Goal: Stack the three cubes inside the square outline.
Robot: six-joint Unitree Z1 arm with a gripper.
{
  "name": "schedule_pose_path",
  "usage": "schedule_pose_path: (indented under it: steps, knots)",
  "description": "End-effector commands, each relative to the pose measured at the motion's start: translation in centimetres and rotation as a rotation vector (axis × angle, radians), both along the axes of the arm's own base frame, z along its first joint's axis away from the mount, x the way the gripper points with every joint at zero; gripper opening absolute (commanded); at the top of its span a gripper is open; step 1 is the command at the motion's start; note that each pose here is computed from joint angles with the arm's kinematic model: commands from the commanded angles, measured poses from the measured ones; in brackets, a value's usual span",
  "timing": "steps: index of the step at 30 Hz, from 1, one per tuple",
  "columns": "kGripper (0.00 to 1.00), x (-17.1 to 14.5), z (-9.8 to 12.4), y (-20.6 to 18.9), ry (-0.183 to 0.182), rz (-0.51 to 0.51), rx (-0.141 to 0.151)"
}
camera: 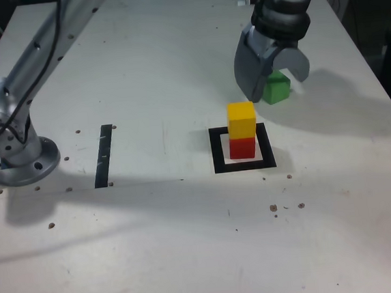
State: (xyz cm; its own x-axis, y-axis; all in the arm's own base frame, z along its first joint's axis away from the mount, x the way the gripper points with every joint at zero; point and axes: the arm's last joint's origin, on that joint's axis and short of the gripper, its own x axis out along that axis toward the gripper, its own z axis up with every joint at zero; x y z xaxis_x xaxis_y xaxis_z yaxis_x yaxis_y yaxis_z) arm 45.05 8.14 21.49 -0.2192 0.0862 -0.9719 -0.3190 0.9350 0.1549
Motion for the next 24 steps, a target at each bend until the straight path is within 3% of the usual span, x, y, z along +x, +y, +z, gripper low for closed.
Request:
schedule_pose_path:
  steps: [1,4,9,15,21,24]
  knots:
    - [0.63,0.1,-0.1,0.1,-0.006,0.001,0.003]
    - [0.55,0.3,-0.3,0.1,-0.016,0.0,0.005]
    - [0.52,0.6,-0.7,0.2,-0.03,-0.012,0.003]
    - [0.37,1.0,-0.7,0.3,-0.052,-0.041,0.007]
    - [0.32,1.2,-0.1,0.3,-0.07,-0.082,-0.008]
    - [0.27,1.1,0.8,0.2,-0.077,-0.105,-0.002]
